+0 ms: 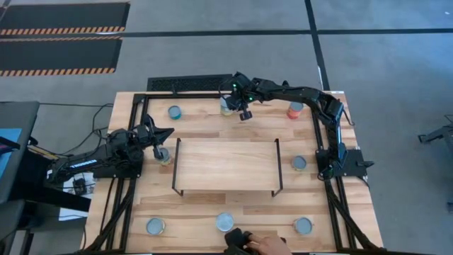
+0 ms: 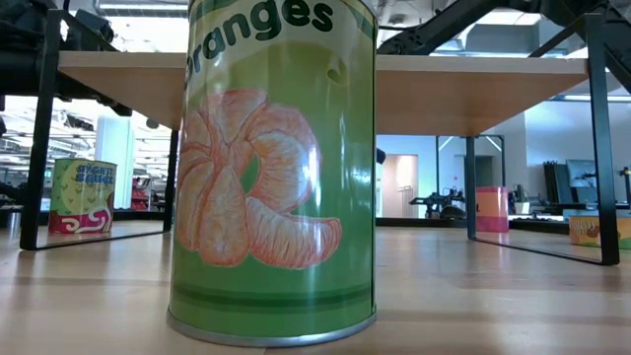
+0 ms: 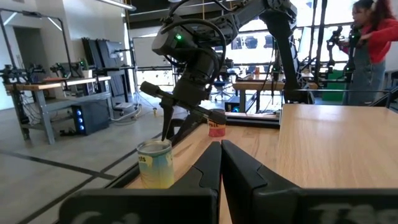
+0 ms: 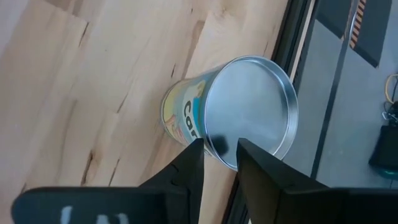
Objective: Pick and place cans onto a shelf
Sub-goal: Put the canned carrots on the shelf, then put the canned spaghetti sauce on the shelf
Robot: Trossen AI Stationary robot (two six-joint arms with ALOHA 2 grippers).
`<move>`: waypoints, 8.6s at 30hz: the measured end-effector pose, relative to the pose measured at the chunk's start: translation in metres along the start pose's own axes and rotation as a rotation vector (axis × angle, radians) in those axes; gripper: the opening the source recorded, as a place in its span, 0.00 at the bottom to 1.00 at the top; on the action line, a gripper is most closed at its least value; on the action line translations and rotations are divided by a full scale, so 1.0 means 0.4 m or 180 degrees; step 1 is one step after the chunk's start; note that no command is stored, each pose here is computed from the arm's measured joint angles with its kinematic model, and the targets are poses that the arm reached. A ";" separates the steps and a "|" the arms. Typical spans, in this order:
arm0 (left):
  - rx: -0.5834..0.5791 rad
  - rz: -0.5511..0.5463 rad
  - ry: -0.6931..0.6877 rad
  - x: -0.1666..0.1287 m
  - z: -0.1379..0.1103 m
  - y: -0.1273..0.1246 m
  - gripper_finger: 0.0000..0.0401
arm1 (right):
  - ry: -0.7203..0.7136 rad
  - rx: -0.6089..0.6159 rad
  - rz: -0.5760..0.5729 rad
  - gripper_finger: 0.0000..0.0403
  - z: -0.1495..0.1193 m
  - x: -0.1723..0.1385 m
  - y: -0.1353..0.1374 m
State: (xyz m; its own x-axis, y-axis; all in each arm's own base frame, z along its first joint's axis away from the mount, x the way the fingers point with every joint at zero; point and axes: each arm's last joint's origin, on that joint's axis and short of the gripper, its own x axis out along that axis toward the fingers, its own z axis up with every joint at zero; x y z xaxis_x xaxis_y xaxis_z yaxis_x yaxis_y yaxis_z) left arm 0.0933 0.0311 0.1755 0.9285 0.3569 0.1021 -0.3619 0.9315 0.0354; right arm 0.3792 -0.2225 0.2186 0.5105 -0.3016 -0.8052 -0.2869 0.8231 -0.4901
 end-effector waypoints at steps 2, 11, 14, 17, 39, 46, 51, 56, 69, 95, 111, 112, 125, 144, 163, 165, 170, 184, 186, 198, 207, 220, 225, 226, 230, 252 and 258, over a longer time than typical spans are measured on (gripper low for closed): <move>-0.0001 -0.0001 0.0000 0.000 0.000 0.000 0.00 | -0.0003 -0.0010 0.0000 0.29 0.000 0.000 0.000; -0.0001 -0.0001 0.0000 0.000 0.000 0.000 0.00 | -0.0006 -0.0019 0.0005 0.29 0.000 0.000 0.000; -0.0001 -0.0001 0.0000 0.000 0.000 0.000 0.00 | -0.0008 -0.0023 0.0005 0.29 0.001 0.000 0.000; -0.0002 0.0000 0.0000 0.000 0.000 0.000 0.00 | -0.0008 -0.0022 0.0006 0.29 0.000 0.000 0.000; -0.0005 0.0000 -0.0001 0.000 0.000 0.000 0.00 | 0.0066 -0.0253 0.0003 0.18 0.014 0.053 0.022; -0.0004 0.0000 0.0000 0.000 0.000 0.000 0.00 | 0.0054 -0.0373 -0.0064 0.02 0.032 0.036 0.028; -0.0004 0.0000 0.0000 0.000 0.000 0.000 0.00 | 0.0033 -0.0309 -0.0092 0.02 0.051 -0.004 0.034; -0.0004 0.0000 -0.0007 0.000 0.001 0.000 0.00 | -0.0015 -0.0187 -0.0373 0.01 0.087 -0.089 0.026; 0.0006 -0.0001 -0.0006 0.000 0.001 0.000 0.00 | -0.0413 0.0490 -0.0411 0.01 0.181 -0.387 0.116; 0.0024 0.0006 0.0116 0.000 -0.009 0.000 0.00 | 0.0398 0.1461 0.0197 0.01 0.239 -0.626 0.420; -0.0043 0.0004 0.0157 0.000 -0.012 0.000 0.00 | 0.0532 0.1445 0.0418 0.01 0.233 -0.645 0.454; -0.0045 0.0004 0.0155 0.000 -0.012 0.000 0.00 | 0.0514 0.1454 0.0424 0.01 0.231 -0.649 0.453; -0.0044 0.0005 0.0164 0.000 -0.012 0.000 0.00 | 0.0526 0.1422 0.0449 0.08 0.237 -0.638 0.454; -0.0042 0.0004 0.0184 0.000 -0.014 0.000 0.00 | 0.0336 0.1483 0.0402 0.38 0.249 -0.658 0.442; -0.0061 -0.0006 0.0263 -0.001 -0.020 -0.001 0.00 | -0.0755 0.1292 -0.0003 0.03 0.242 -0.781 0.407; -0.0061 -0.0023 0.0267 -0.001 -0.020 -0.001 0.00 | -0.1001 0.1316 -0.0073 0.04 0.213 -0.785 0.410; -0.0061 -0.0027 0.0265 -0.001 -0.020 -0.001 0.00 | -0.1538 0.1477 -0.0280 0.02 0.104 -0.767 0.430; 0.0027 -0.0131 0.0237 -0.011 0.044 0.000 0.00 | -0.2823 0.1978 -0.1157 0.01 -0.185 -0.561 0.489; -0.0039 -0.0194 0.0349 -0.017 0.054 -0.001 0.00 | -0.2946 0.2000 -0.1123 0.01 -0.211 -0.541 0.496; -0.0733 -0.0434 0.0623 -0.034 0.152 -0.012 0.00 | -0.3104 0.2105 -0.1044 0.01 -0.276 -0.505 0.538; -0.0528 -0.0350 0.1723 -0.044 0.294 -0.008 0.00 | -0.3202 0.2071 -0.1008 0.01 -0.283 -0.507 0.555; -0.0110 -0.0314 0.3739 0.043 0.304 -0.042 0.00 | -0.3178 0.2097 -0.0981 0.01 -0.285 -0.502 0.559; 0.0152 -0.0516 0.4067 0.051 0.261 -0.093 0.00 | -0.3169 0.2093 -0.0976 0.01 -0.286 -0.501 0.559; 0.0213 -0.0548 0.4071 0.049 0.259 -0.104 0.00 | -0.3165 0.2082 -0.0982 0.01 -0.286 -0.501 0.559; 0.0477 -0.0816 0.3987 0.034 0.242 -0.145 0.00 | -0.3161 0.2071 -0.0988 0.02 -0.286 -0.501 0.559; 0.1368 -0.0551 0.4495 0.082 0.119 -0.235 0.39 | -0.3129 0.2097 -0.0956 0.02 -0.287 -0.499 0.560; 0.1232 -0.0337 0.4629 0.099 0.106 -0.226 0.38 | -0.3069 0.2114 -0.0917 0.02 -0.288 -0.494 0.563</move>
State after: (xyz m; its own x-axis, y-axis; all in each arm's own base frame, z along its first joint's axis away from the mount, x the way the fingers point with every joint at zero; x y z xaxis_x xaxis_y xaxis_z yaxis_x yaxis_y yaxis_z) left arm 0.1594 -0.0420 0.2183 0.1373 0.2633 -0.9549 -0.0735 0.9641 0.2553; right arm 0.1203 -0.0330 0.2290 0.9641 -0.2645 0.0248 0.2656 0.9571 -0.1156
